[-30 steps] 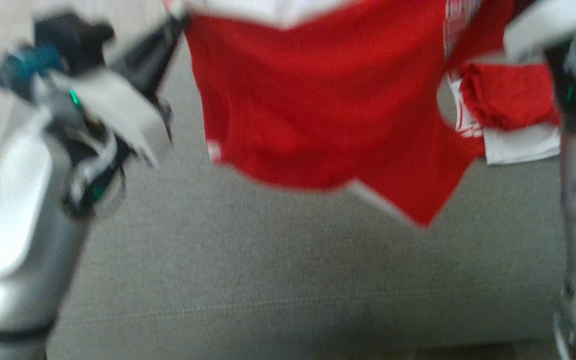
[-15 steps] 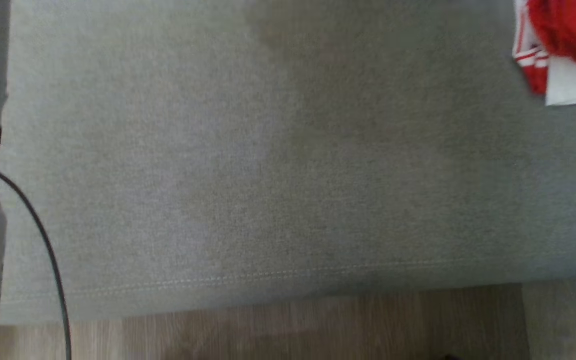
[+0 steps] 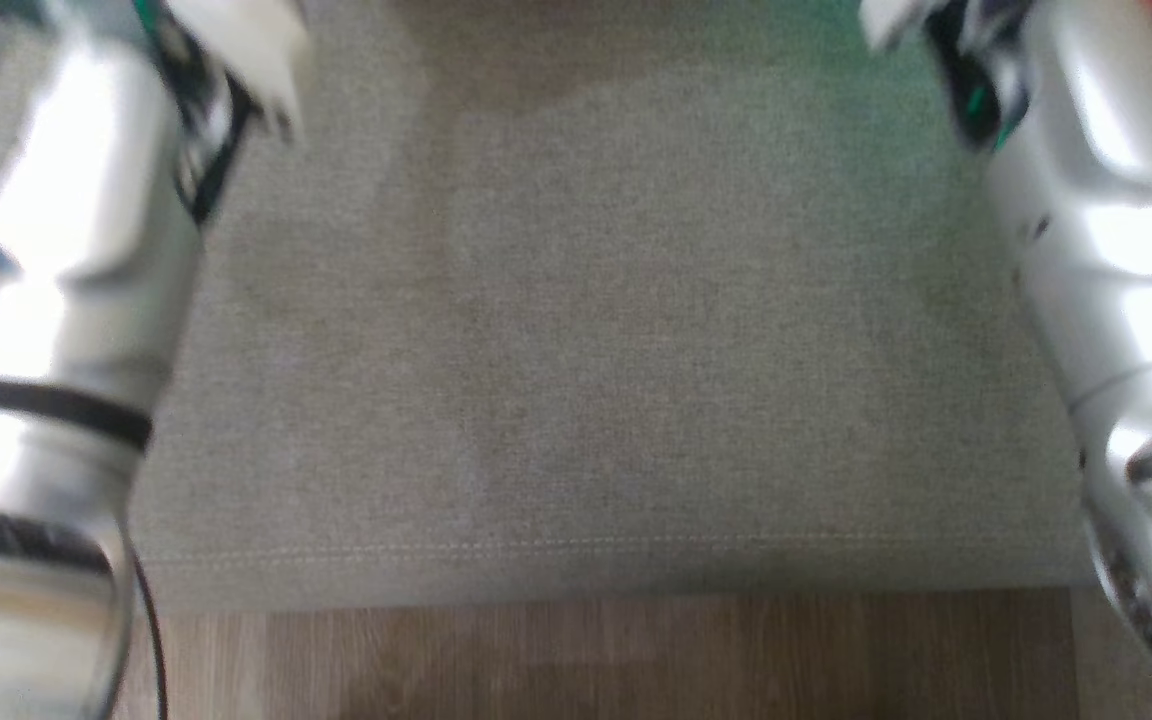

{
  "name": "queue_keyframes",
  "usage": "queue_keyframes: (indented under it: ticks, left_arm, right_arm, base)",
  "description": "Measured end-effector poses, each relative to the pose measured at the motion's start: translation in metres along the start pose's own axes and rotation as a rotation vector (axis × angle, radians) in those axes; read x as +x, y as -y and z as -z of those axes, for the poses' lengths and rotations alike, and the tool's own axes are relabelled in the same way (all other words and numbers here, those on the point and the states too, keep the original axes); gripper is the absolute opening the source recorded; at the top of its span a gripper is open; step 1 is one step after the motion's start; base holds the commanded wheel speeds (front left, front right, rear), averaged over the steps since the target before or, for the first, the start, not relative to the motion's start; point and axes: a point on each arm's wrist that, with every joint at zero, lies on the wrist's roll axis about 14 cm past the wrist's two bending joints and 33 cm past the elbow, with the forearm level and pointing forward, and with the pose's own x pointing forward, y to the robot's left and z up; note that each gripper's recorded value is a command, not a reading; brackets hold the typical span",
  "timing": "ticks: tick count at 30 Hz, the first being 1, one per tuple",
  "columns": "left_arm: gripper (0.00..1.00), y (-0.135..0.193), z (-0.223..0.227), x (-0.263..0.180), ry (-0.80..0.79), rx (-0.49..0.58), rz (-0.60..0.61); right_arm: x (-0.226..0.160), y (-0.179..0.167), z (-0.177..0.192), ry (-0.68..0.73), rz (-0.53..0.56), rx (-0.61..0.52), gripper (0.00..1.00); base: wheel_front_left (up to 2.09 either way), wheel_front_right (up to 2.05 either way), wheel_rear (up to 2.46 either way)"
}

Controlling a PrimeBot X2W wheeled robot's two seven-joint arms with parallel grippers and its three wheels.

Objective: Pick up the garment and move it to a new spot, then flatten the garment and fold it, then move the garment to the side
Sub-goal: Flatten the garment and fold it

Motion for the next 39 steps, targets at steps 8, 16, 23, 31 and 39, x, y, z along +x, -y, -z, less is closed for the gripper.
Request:
queue_keyframes:
  ticks: [8, 16, 23, 31, 39]
  left_arm:
    - [0.00, 0.036, 0.066, -0.069, -0.195, 0.026, 0.077]
    - [0.00, 0.062, 0.088, -0.118, -0.277, 0.107, 0.165]
    - [0.00, 0.078, 0.089, -0.142, -0.288, 0.130, 0.209]
    - [0.00, 0.097, 0.089, -0.169, -0.285, 0.100, 0.232]
    - [0.00, 0.118, 0.085, -0.198, -0.260, 0.056, 0.258]
  right_arm:
    - [-0.053, 0.000, 0.052, -0.271, -0.017, -0.048, 0.00]
    - [-0.096, 0.004, 0.070, -0.446, -0.041, -0.130, 0.00]
    - [-0.131, 0.007, 0.083, -0.613, -0.076, -0.214, 0.00]
    - [-0.182, 0.005, 0.092, -0.811, -0.124, -0.221, 0.00]
    - [-0.240, 0.008, 0.095, -1.046, -0.155, -0.186, 0.00]
  base:
    - [0.00, 0.00, 0.00]
    - [0.00, 0.00, 0.00]
    - [0.00, 0.00, 0.00]
    - [0.00, 0.00, 0.00]
    - [0.00, 0.00, 0.00]
